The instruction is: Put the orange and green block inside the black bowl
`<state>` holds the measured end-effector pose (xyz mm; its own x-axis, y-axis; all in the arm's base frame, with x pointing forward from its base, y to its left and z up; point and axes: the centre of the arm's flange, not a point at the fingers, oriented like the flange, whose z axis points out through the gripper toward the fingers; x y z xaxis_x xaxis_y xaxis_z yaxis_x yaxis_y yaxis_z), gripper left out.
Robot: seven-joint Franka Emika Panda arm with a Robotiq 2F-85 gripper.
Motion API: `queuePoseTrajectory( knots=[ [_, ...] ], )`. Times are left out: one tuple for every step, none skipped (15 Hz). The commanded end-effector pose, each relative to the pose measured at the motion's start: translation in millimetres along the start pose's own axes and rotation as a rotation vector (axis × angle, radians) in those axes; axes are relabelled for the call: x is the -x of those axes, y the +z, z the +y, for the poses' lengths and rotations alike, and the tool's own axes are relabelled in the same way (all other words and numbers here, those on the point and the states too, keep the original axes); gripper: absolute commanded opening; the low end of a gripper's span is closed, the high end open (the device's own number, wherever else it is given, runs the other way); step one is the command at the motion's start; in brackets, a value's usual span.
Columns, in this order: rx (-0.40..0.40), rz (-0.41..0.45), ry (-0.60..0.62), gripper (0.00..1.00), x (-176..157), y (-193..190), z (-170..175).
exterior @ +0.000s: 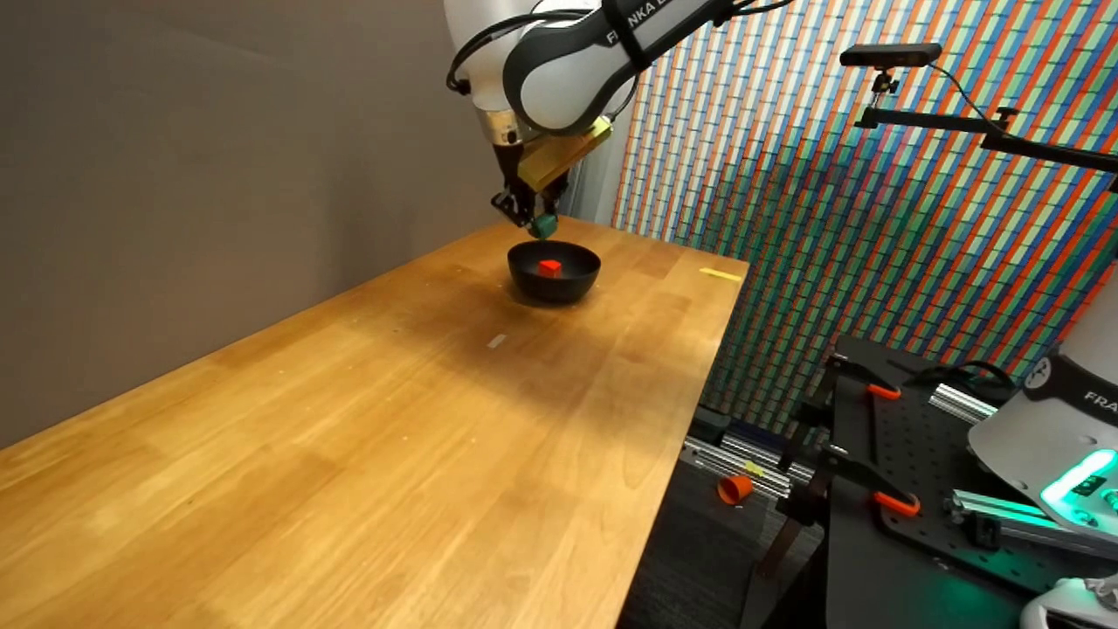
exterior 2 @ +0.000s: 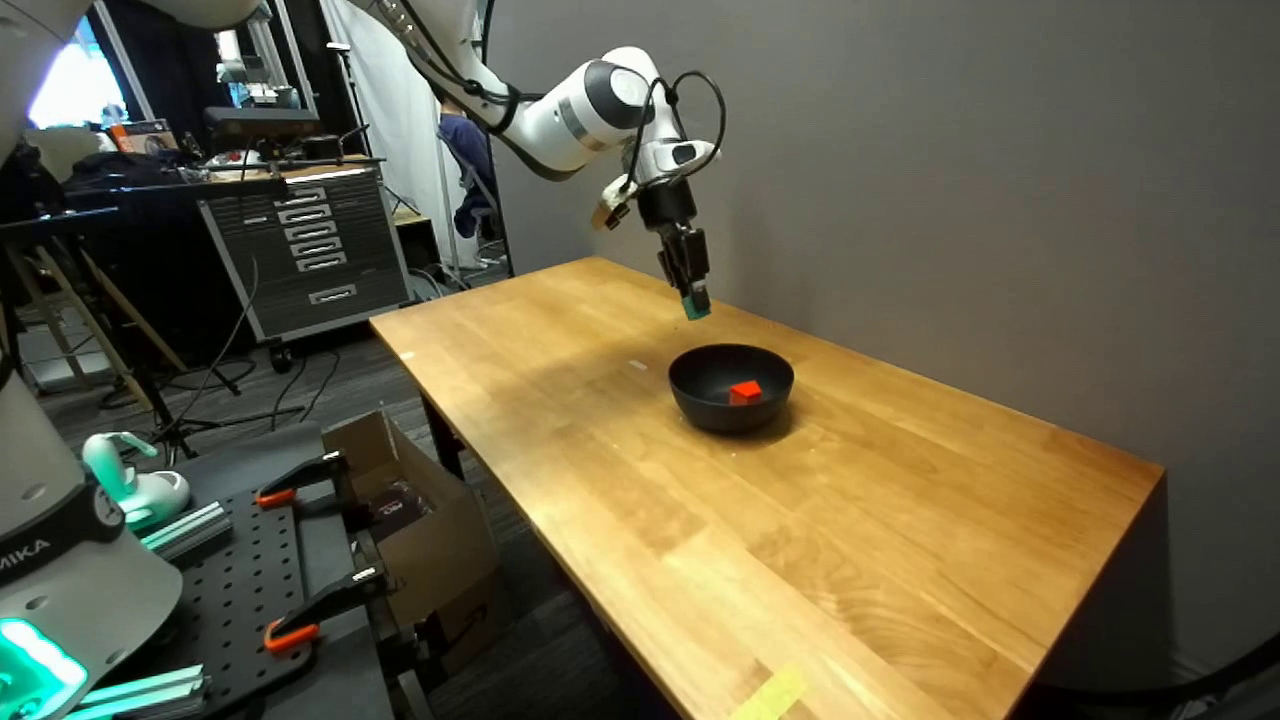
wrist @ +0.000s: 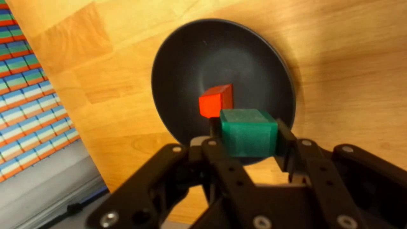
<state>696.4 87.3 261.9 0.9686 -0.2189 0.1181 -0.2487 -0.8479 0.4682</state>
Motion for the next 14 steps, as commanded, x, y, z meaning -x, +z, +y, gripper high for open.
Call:
queuePoseTrajectory(
  knots=[
    [0.007,-0.029,0.045,0.70,28,-2,18],
    [-0.021,-0.039,0.043,0.76,31,-3,18],
    [-0.032,-0.042,0.041,0.82,34,-4,19],
    [-0.062,-0.048,0.034,0.91,39,-9,19],
    [-0.098,-0.056,0.025,0.98,43,-14,20],
    [-0.172,-0.069,0.014,1.00,51,-21,19],
    [-0.213,-0.080,-0.001,1.00,58,-29,19],
    [-0.253,-0.089,-0.030,1.00,69,-38,16],
    [-0.293,-0.091,-0.057,1.00,80,-48,13],
    [-0.328,-0.090,-0.093,1.00,91,-59,11],
    [-0.365,-0.090,-0.122,1.00,102,-68,9],
    [-0.279,-0.093,-0.069,1.00,69,-50,-10],
    [-0.302,-0.093,-0.091,0.99,79,-59,-11],
    [-0.311,-0.091,-0.102,0.99,86,-65,-11]
  ],
)
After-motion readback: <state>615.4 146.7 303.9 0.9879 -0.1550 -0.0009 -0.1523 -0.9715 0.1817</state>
